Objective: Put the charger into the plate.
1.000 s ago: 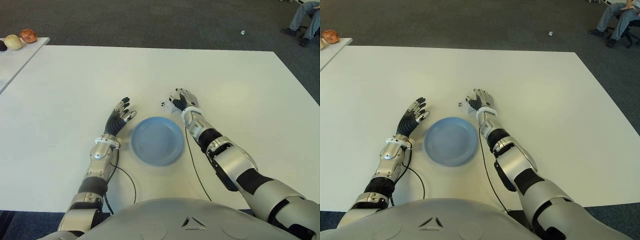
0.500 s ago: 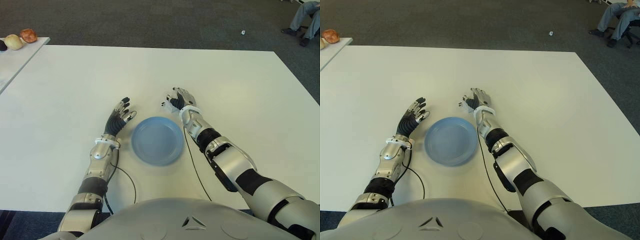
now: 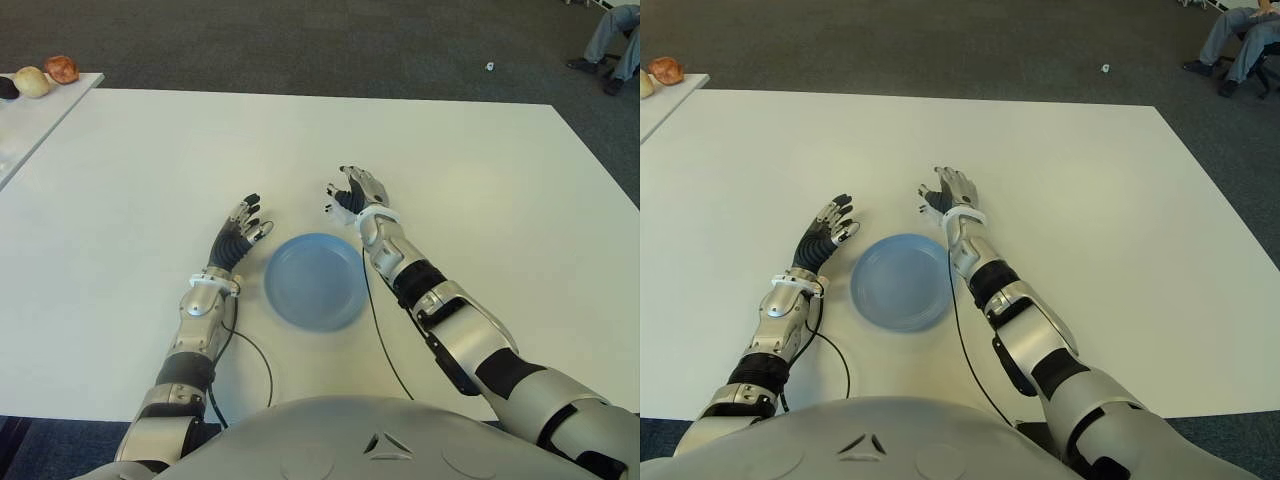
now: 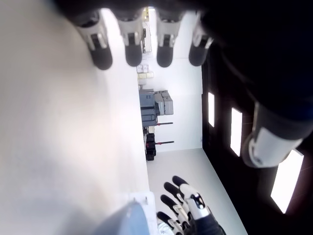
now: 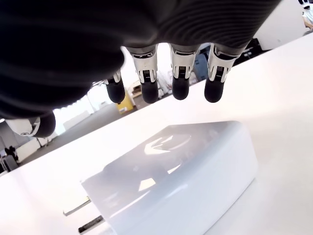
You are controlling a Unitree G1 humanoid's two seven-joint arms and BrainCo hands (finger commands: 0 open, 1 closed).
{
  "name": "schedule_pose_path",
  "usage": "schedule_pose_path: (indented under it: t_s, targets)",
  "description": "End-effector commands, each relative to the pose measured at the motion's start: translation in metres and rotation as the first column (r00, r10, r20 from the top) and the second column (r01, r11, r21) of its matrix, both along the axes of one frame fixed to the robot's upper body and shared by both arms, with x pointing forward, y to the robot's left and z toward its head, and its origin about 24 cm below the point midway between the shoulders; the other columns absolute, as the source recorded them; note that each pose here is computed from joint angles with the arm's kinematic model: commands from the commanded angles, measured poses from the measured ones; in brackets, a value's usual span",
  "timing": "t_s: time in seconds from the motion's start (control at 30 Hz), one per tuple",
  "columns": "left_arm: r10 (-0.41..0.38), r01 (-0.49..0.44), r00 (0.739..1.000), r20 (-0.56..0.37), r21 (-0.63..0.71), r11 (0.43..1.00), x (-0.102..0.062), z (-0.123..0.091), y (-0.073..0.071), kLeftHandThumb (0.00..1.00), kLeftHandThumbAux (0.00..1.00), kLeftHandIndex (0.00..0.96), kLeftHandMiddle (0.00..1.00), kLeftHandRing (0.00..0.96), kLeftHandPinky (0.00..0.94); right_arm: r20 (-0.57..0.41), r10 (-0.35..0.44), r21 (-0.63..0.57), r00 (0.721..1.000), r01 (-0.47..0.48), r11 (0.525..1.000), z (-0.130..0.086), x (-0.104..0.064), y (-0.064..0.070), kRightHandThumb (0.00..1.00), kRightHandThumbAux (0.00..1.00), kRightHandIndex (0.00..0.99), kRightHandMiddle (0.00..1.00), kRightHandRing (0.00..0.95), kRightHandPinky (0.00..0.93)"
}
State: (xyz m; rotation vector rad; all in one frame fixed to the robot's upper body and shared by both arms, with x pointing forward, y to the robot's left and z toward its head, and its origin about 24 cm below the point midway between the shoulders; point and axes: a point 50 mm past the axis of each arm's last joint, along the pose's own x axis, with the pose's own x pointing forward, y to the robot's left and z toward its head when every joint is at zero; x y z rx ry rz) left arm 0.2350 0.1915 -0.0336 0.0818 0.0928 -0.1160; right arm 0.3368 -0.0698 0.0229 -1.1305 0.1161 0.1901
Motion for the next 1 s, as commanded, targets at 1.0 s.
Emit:
schedule_pose_path:
  t_s: [1.0]
  targets:
    - [0.143, -0.144, 0.988, -0.065, -0.007, 0.990, 0.021, -0.001, 0.026, 0.000, 0.600, 0.000, 0.004, 0.000, 0.000, 0.008, -0.029, 0.048, 1.000, 0.029, 0.998, -0.016, -0.038, 0.004, 0.203, 0.211, 0.000, 0.000, 0.000, 0.000]
